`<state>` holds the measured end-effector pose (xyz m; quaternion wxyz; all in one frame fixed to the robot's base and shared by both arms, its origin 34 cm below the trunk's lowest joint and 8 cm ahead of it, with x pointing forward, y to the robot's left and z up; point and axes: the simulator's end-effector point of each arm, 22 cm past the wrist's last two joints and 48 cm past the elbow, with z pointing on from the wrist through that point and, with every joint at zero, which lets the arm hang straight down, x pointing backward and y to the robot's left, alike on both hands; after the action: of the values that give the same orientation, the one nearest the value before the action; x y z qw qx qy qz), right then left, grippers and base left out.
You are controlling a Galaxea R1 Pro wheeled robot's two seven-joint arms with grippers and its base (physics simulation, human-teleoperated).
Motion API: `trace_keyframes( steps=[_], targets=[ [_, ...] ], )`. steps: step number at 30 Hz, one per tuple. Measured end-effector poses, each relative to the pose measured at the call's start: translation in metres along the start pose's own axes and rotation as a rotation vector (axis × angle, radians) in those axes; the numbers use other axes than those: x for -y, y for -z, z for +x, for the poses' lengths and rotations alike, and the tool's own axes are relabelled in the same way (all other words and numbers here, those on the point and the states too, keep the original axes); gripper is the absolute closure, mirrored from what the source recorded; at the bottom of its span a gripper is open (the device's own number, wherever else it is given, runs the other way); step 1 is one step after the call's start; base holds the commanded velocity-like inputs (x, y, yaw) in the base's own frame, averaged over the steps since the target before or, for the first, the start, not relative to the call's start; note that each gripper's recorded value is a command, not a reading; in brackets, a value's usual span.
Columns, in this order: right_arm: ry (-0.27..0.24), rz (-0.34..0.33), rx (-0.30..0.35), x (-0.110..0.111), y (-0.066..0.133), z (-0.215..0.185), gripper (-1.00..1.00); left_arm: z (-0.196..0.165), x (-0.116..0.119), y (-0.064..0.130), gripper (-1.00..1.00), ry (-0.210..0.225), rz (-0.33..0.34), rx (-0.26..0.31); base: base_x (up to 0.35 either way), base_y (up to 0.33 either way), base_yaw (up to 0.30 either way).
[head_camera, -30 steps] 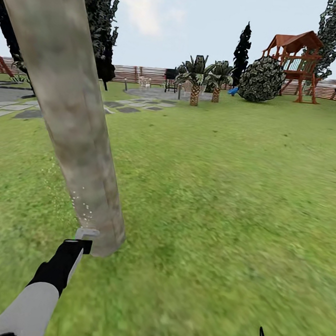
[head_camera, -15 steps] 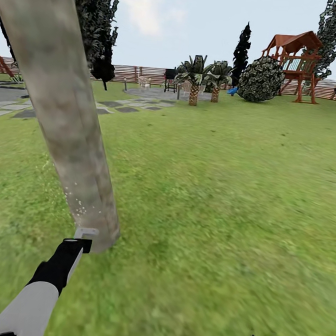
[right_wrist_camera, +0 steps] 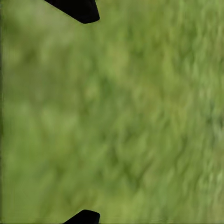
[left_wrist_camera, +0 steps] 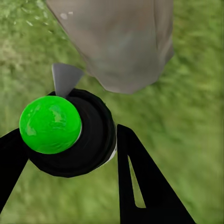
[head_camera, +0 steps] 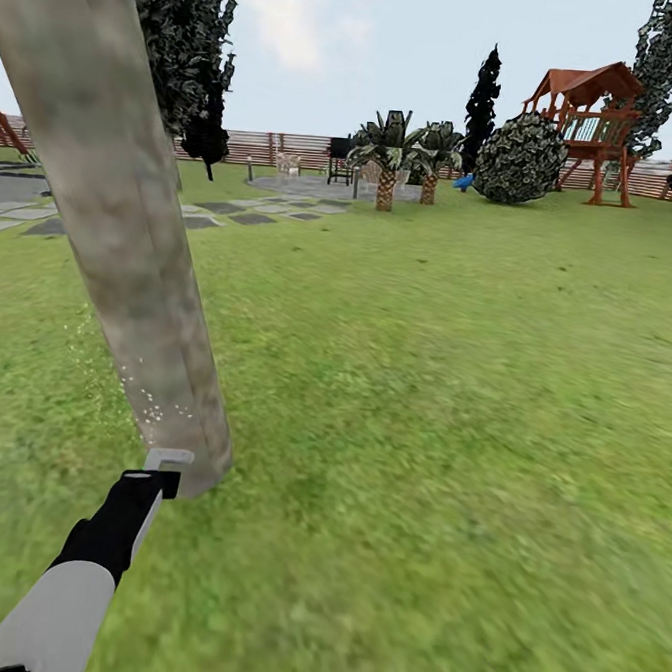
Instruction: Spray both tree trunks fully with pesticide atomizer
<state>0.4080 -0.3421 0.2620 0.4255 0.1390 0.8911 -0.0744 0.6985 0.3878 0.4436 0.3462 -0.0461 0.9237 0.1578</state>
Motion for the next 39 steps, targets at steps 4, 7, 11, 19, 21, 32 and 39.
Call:
trace_keyframes(
  steps=[4,7,11,19,21,32,39],
  targets=[
    [-0.012,-0.01,-0.006,-0.011,0.002,0.004,-1.0,-0.001,0.002,0.0,1.0,0.002,0.003,0.002,0.074,0.0,0.0],
    [-0.013,-0.01,-0.006,-0.011,0.002,0.004,-1.0,-0.001,0.004,0.001,1.0,0.003,0.004,0.001,0.008,0.0,0.0],
    [-0.013,-0.01,-0.006,-0.011,0.002,0.004,-1.0,0.0,0.005,0.001,1.0,0.005,0.005,-0.002,0.0,0.0,0.0],
    [-0.013,-0.01,-0.006,-0.011,0.002,0.004,-1.0,-0.013,-0.059,0.016,1.0,0.165,-0.109,-0.024,0.0,0.0,0.0],
    [-0.013,-0.009,-0.006,-0.011,0.002,0.004,-1.0,-0.016,-0.045,0.017,1.0,0.15,-0.089,-0.02,0.0,0.0,0.0],
    [-0.017,-0.004,-0.005,-0.01,0.002,0.003,-1.0,0.04,-0.048,0.014,1.0,0.085,-0.106,-0.081,0.0,0.0,0.0],
    [0.01,0.023,0.047,0.015,-0.008,-0.02,-1.0,-0.01,-0.034,0.032,1.0,0.085,-0.092,0.024,0.0,0.0,0.0]
  ],
)
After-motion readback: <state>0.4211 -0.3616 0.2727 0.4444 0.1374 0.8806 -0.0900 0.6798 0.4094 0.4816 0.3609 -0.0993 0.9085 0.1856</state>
